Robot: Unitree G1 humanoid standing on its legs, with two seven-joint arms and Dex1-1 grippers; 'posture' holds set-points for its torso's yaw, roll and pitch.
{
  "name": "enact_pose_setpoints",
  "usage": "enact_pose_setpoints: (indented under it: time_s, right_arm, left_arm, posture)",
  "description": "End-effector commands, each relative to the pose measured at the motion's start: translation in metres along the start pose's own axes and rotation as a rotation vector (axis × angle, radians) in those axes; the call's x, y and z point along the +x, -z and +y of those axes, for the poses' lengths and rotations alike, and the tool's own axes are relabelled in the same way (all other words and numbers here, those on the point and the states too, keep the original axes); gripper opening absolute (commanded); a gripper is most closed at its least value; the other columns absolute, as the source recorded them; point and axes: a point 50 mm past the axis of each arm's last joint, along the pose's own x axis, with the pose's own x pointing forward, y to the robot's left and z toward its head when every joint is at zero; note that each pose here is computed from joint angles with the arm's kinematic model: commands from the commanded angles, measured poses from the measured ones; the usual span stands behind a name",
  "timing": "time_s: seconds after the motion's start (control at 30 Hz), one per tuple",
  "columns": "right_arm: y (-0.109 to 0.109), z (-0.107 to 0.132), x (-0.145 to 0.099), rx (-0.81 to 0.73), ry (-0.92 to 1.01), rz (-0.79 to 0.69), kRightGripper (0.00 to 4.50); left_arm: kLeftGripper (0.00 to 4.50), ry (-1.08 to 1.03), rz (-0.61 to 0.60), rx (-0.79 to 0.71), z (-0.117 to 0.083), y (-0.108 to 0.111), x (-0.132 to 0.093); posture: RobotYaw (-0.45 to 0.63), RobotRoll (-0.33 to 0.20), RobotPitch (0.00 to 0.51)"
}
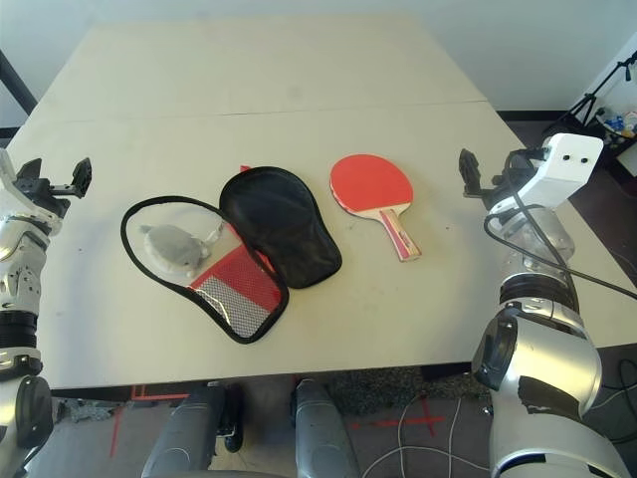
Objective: Store the ping-pong paddle in its case and zip it.
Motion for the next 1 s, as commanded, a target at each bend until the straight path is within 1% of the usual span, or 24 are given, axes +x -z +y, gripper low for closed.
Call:
enact_pose_setpoints:
  time_s: [0.03,0.3,0.4,0.5,0.6,0.67,0.7,0.73,0.8,0.87,0.9,1.0]
  right_arm:
    - [0.002,0.002,0.000,-0.003,-0.009,0.007,4.48]
    - [-0.001,0.005,0.003,0.006,-0.016,0.003,4.48]
    - [-0.003,0.006,0.004,0.007,-0.022,-0.003,4.48]
    - [-0.003,0.007,0.004,0.007,-0.033,-0.008,4.48]
    - [-0.003,0.009,0.005,0.013,-0.056,-0.012,4.48]
    - [-0.004,0.013,0.006,0.013,-0.085,-0.017,4.48]
    - [-0.005,0.015,0.007,0.014,-0.103,-0.016,4.48]
    - [-0.005,0.017,0.007,0.015,-0.114,-0.015,4.48]
    - [-0.007,0.019,0.008,0.018,-0.125,-0.013,4.48]
    - [-0.009,0.023,0.011,0.008,-0.152,0.012,4.48]
    - [-0.010,0.026,0.011,0.008,-0.168,0.026,4.48]
    - [-0.015,0.033,0.012,0.005,-0.224,0.059,4.48]
  left_arm:
    - [4.50,-0.006,0.013,0.005,0.002,0.004,-0.001]
    - [4.50,-0.024,-0.013,0.012,0.006,-0.002,-0.002]
    - [4.50,-0.034,-0.052,0.016,0.010,-0.017,0.001]
    - [4.50,0.045,-0.096,0.053,0.003,-0.039,0.007]
    - [4.50,0.162,-0.117,0.084,-0.013,-0.057,0.011]
    - [4.50,0.291,-0.121,0.097,-0.035,-0.069,0.013]
    - [4.50,0.375,-0.119,0.107,-0.049,-0.074,0.012]
    - [4.50,0.429,-0.115,0.113,-0.058,-0.077,0.011]
    - [4.50,0.525,-0.100,0.125,-0.075,-0.080,0.008]
    - [4.50,0.683,-0.071,0.146,-0.100,-0.080,0.000]
    - [4.50,0.743,-0.059,0.161,-0.110,-0.079,-0.004]
    - [4.50,0.862,-0.024,0.180,-0.127,-0.075,-0.014]
  posture:
    - [0.00,0.000,0.164]
    - [0.00,0.000,0.157]
    - [-0.01,0.000,0.157]
    - [-0.03,0.000,0.153]
    - [-0.04,0.000,0.153]
    - [-0.04,0.000,0.151]
    - [-0.04,0.000,0.151]
    - [-0.05,0.000,0.151]
    - [-0.05,0.000,0.152]
    - [-0.06,0.000,0.153]
    - [-0.06,0.000,0.154]
    - [-0.06,0.000,0.159]
